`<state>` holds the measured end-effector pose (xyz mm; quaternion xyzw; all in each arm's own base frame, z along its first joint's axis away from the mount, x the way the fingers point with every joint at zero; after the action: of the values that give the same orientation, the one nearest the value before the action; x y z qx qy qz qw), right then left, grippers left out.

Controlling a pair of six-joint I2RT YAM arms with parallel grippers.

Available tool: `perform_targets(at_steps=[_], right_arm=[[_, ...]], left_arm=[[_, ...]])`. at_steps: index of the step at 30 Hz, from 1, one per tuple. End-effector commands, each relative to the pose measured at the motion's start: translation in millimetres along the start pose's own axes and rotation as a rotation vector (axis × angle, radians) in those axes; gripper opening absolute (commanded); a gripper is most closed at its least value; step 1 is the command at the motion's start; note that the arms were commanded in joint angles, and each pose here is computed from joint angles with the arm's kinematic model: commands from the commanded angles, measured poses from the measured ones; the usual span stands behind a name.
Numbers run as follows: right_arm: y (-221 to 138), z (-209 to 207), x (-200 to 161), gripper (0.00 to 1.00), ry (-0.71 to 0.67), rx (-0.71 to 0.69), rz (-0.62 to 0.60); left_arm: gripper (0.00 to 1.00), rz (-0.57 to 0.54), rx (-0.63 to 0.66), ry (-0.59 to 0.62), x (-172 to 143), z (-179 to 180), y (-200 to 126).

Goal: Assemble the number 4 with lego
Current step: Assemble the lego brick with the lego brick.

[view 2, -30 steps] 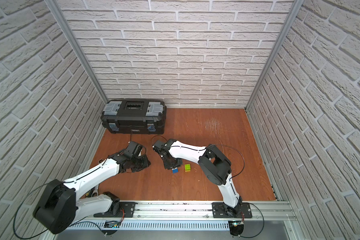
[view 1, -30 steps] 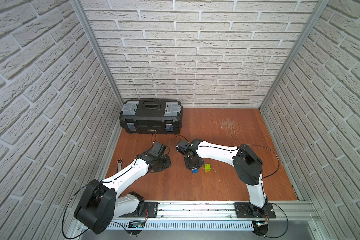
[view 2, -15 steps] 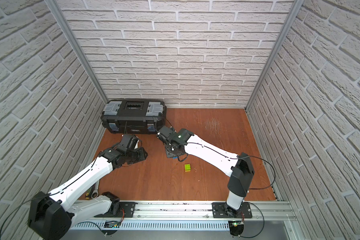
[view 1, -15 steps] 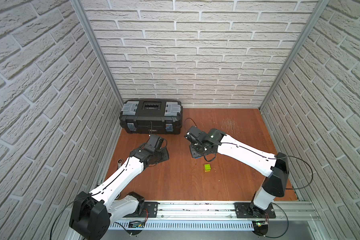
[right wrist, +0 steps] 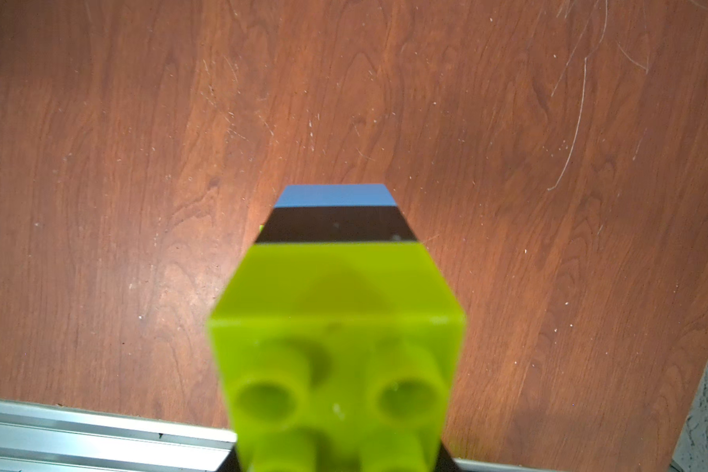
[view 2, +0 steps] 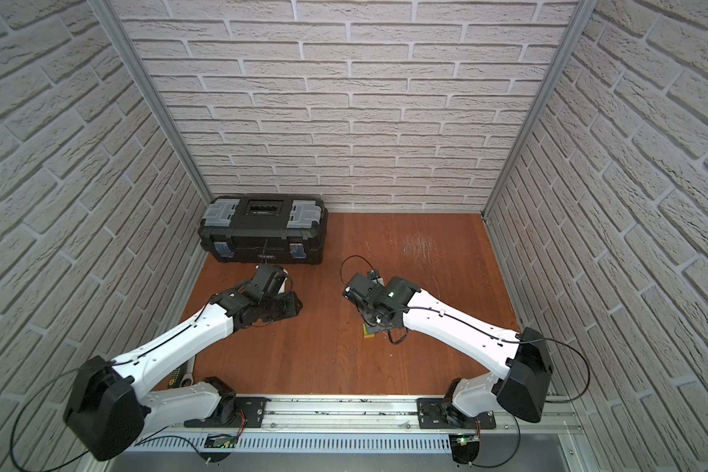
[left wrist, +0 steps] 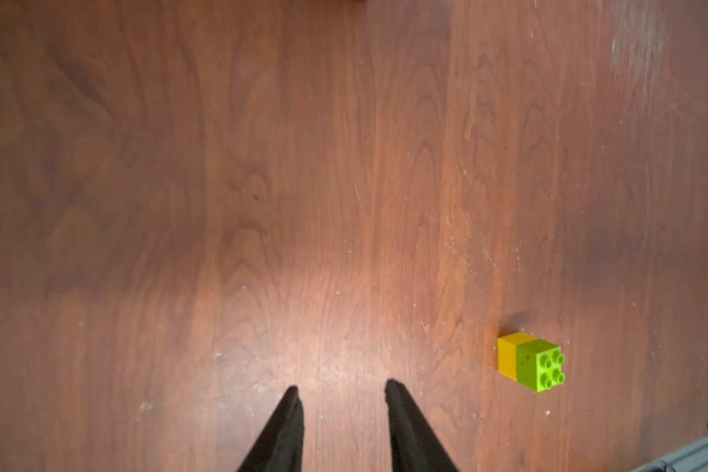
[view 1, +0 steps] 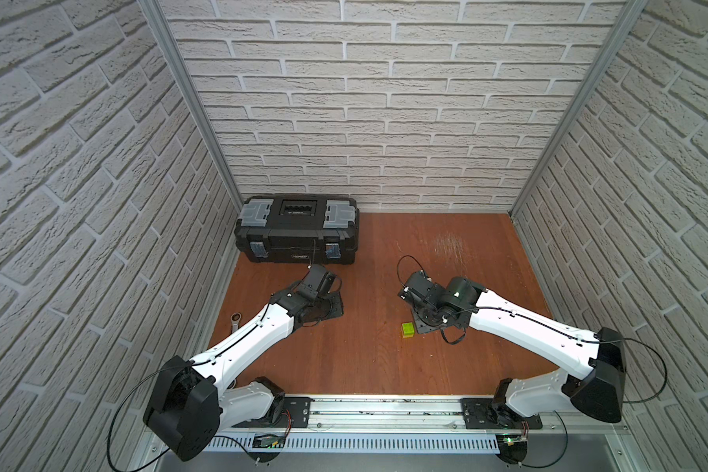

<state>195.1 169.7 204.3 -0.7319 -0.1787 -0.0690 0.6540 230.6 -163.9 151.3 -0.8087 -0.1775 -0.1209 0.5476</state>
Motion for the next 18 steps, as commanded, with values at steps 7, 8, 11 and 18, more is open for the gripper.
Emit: perform_targets(at_steps=[7,8,11,18], right_arm=[[17.2,-18.5,-8.9,0.02,0.073,-0.001,0.013],[19.3,-18.9,-10.3,0.02,0.076,-0.001,0.016],[24.6,-18.4,-14.0,0.02,0.089,0.01,0.018],[22.3,-12.3,-14.6,0.02,0.097,0.069,0.024]], left_arm=[[0.35,0.012,-0.04,0.06,-5.7,-44.0,26.3],[0.35,0.012,-0.039,0.066,-6.4,-46.6,27.0],[0.35,0.016,-0.041,0.07,-8.3,-48.6,27.3],[0.35,0.017,-0.03,0.064,-5.5,-50.0,26.0]])
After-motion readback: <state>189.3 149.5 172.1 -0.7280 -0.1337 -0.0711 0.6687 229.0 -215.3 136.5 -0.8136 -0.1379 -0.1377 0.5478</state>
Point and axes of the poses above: each gripper's point midway between its finger pads, its own y axis out along the fingers, its own z axis along the line the jaws close on, x = y × z, the point moved 5 cm from there along -y, back along the fingers
